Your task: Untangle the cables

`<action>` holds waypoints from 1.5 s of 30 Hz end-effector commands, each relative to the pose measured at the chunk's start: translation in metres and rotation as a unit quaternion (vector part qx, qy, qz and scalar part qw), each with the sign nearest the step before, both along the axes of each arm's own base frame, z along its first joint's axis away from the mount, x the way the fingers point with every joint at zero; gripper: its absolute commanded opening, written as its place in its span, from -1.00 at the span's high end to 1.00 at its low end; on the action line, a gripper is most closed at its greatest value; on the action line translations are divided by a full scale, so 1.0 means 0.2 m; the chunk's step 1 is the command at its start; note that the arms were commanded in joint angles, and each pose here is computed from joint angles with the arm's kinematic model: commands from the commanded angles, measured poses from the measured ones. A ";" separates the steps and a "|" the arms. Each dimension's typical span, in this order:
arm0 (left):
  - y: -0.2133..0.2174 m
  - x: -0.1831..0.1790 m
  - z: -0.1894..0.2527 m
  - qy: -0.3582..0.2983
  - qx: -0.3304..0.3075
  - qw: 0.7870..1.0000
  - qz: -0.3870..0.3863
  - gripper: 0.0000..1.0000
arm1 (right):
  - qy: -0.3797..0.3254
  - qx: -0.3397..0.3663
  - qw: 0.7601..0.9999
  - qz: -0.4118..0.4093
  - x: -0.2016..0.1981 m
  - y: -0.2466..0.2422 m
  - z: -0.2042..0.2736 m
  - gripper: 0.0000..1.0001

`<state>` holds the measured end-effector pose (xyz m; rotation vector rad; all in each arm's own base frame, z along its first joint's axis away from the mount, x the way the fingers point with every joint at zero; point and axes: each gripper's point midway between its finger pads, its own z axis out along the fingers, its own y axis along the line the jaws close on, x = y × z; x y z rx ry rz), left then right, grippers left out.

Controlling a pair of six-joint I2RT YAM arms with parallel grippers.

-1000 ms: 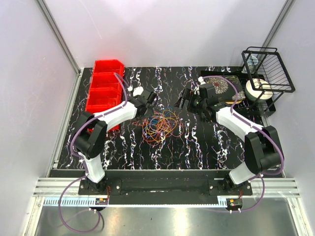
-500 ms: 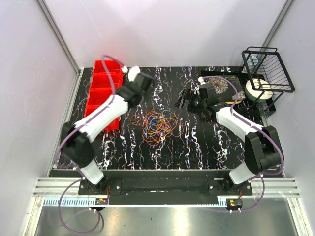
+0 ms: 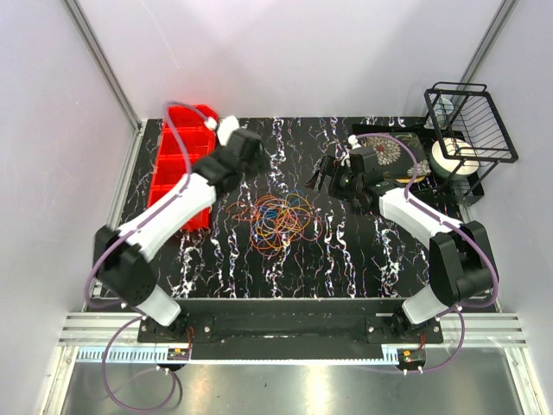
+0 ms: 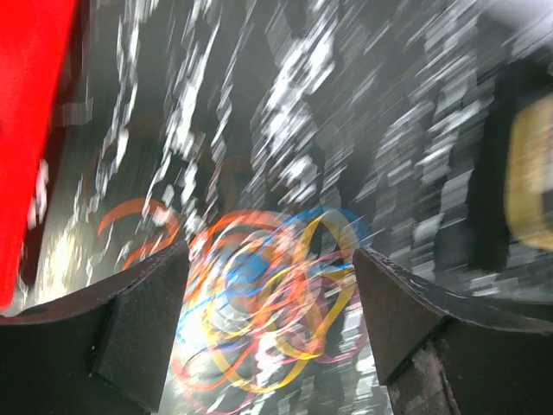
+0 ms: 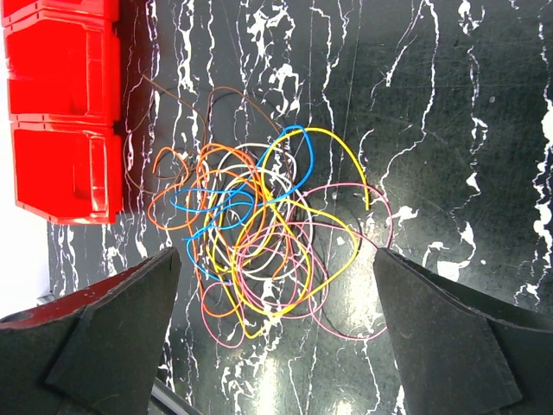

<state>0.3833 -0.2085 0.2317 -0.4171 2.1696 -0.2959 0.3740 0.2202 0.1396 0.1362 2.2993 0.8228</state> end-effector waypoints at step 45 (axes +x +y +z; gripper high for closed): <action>-0.09 0.02 -0.65 0.110 -0.013 0.992 0.067 1.00 | 0.007 0.012 1.000 0.010 0.05 0.06 -0.01 -0.99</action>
